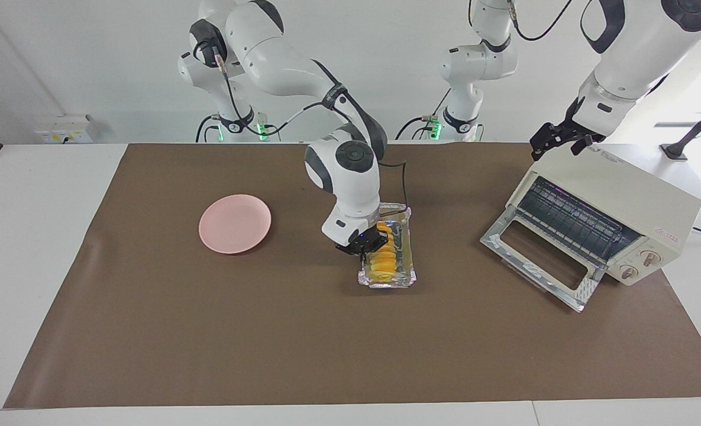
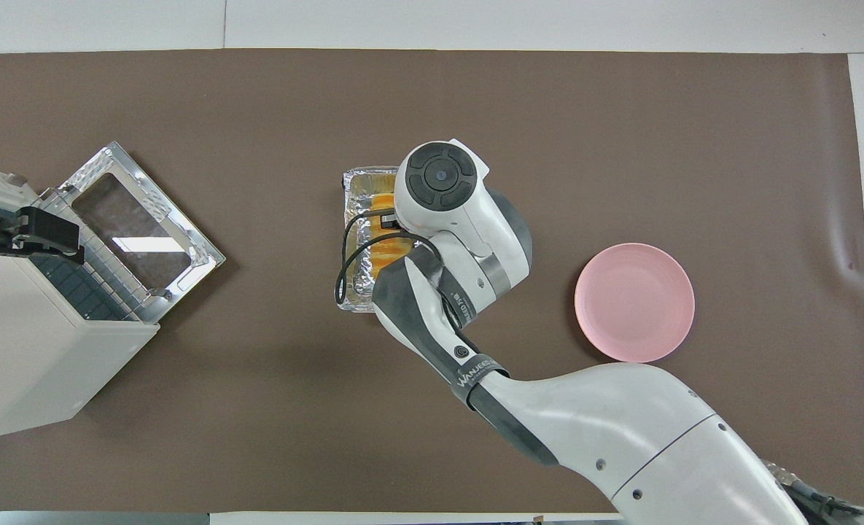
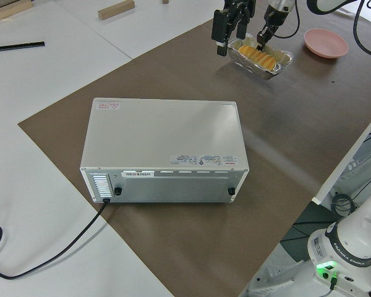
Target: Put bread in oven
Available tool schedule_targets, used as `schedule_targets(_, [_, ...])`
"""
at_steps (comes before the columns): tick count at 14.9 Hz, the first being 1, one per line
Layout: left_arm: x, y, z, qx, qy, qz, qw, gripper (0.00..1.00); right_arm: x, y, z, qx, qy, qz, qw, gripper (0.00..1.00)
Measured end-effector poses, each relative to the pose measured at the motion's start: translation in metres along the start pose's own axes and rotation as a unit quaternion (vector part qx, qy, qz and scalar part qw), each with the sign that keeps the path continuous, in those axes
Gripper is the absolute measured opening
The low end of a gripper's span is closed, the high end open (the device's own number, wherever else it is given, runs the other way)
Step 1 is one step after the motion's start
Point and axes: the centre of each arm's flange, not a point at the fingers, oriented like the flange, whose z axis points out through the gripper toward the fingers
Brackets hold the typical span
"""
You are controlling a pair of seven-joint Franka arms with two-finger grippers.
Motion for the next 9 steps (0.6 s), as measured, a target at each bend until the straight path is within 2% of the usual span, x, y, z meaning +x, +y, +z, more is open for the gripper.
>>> schedule_targets(2, [0.0,0.0,0.0,0.0,0.0,0.0,1.0,1.0,-0.003,0.002,0.007,0.001,0.002,0.001,1.0,0.02])
schedule_targets(3, [0.0,0.0,0.0,0.0,0.0,0.0,1.0,1.0,-0.003,0.002,0.007,0.001,0.003,0.004,1.0,0.07])
schedule_targets(5, [0.0,0.0,0.0,0.0,0.0,0.0,1.0,1.0,-0.002,0.004,0.002,0.0,0.001,0.017,1.0,0.26])
schedule_targets(9, [0.0,0.0,0.0,0.0,0.0,0.0,1.0,1.0,0.004,0.02,-0.032,-0.031,-0.035,0.035,0.998,0.69])
